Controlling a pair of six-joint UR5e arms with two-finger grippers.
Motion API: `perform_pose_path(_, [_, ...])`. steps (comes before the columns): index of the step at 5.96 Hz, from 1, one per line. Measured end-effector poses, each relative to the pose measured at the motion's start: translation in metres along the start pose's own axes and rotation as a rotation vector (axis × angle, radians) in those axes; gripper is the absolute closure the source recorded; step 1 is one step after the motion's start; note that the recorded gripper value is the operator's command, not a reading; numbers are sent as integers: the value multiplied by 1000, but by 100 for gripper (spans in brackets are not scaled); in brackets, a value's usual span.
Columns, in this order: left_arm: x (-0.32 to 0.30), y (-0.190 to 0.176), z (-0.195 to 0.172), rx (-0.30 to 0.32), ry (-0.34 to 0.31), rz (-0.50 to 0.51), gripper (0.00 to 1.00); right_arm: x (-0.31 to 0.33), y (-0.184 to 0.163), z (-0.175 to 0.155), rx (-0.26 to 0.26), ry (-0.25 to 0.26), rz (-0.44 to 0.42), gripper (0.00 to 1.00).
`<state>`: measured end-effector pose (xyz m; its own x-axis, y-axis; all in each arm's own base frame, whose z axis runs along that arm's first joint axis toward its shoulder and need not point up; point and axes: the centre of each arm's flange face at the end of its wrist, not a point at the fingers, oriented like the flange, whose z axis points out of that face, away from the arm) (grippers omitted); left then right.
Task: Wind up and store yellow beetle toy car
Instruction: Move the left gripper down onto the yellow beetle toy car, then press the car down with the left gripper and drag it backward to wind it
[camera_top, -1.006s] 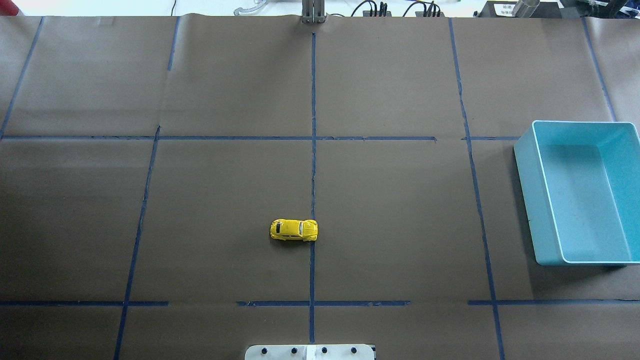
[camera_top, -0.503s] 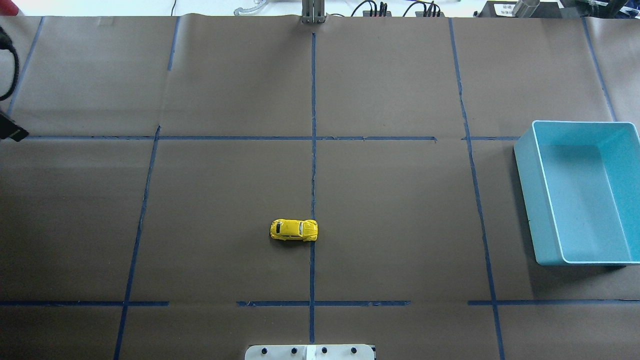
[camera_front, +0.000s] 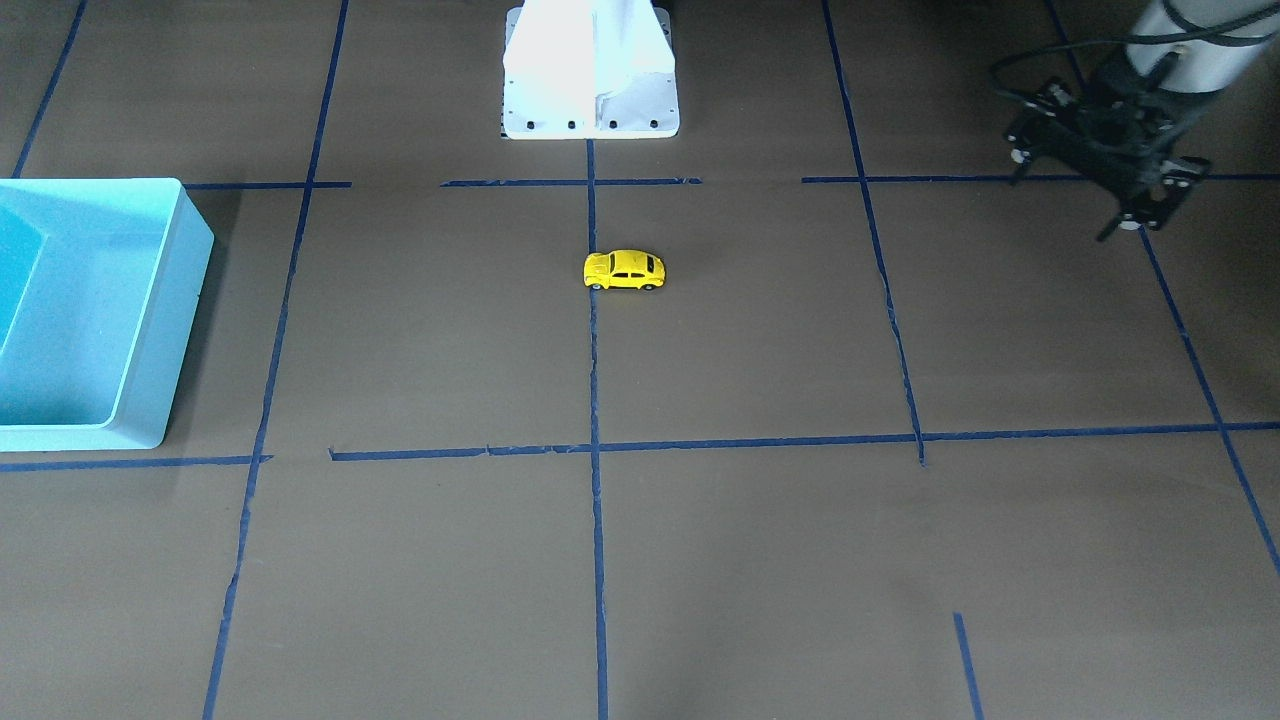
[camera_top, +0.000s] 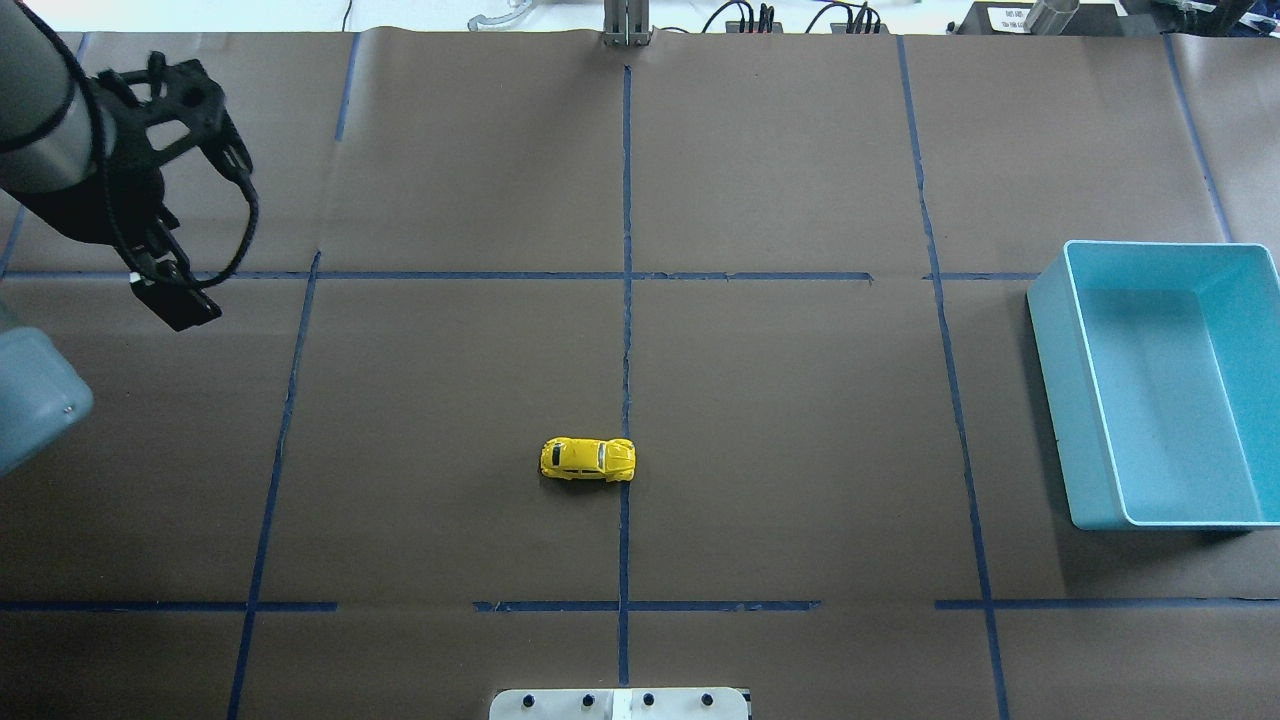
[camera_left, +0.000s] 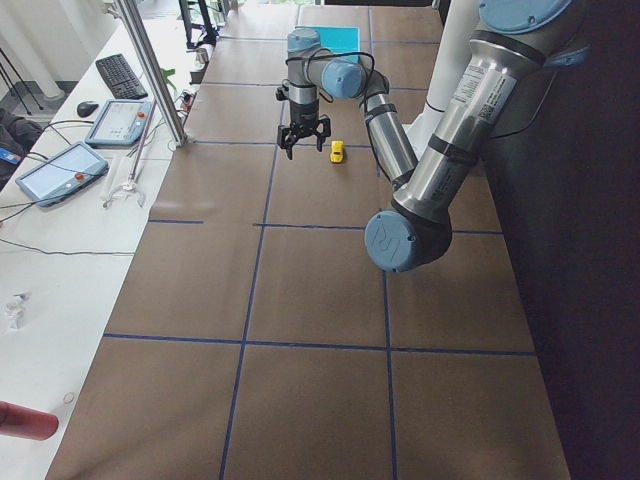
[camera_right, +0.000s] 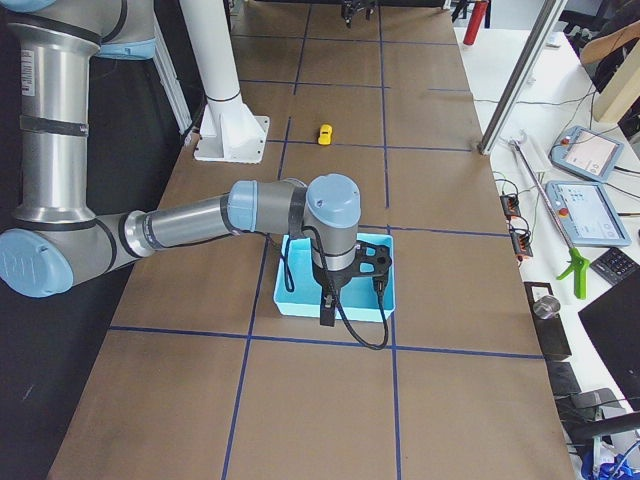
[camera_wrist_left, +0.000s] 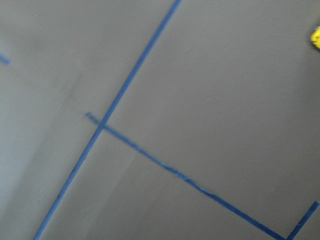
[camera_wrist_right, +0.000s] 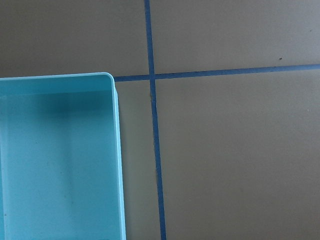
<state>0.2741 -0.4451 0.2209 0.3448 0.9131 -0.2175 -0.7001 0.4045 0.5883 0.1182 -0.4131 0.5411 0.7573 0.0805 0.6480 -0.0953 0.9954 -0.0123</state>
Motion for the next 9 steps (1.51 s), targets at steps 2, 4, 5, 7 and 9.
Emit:
perform_pose_path(2, [84,-60,28,39,31,365,0,-23,-3,9,-24,4,-53,0])
perform_pose_path(4, [165,-113,74,110,2,599,0,-15,-17,66,-127,10,-63,0])
perform_pose_path(5, [176,-134,91,127,-4,615,0,1,-26,90,-132,11,-74,0])
perform_pose_path(7, [179,-177,119,134,-2,585,0,13,-34,108,-108,-3,-93,0])
perform_pose_path(9, [178,-205,144,144,2,546,0,6,-37,101,-87,-28,-105,0])
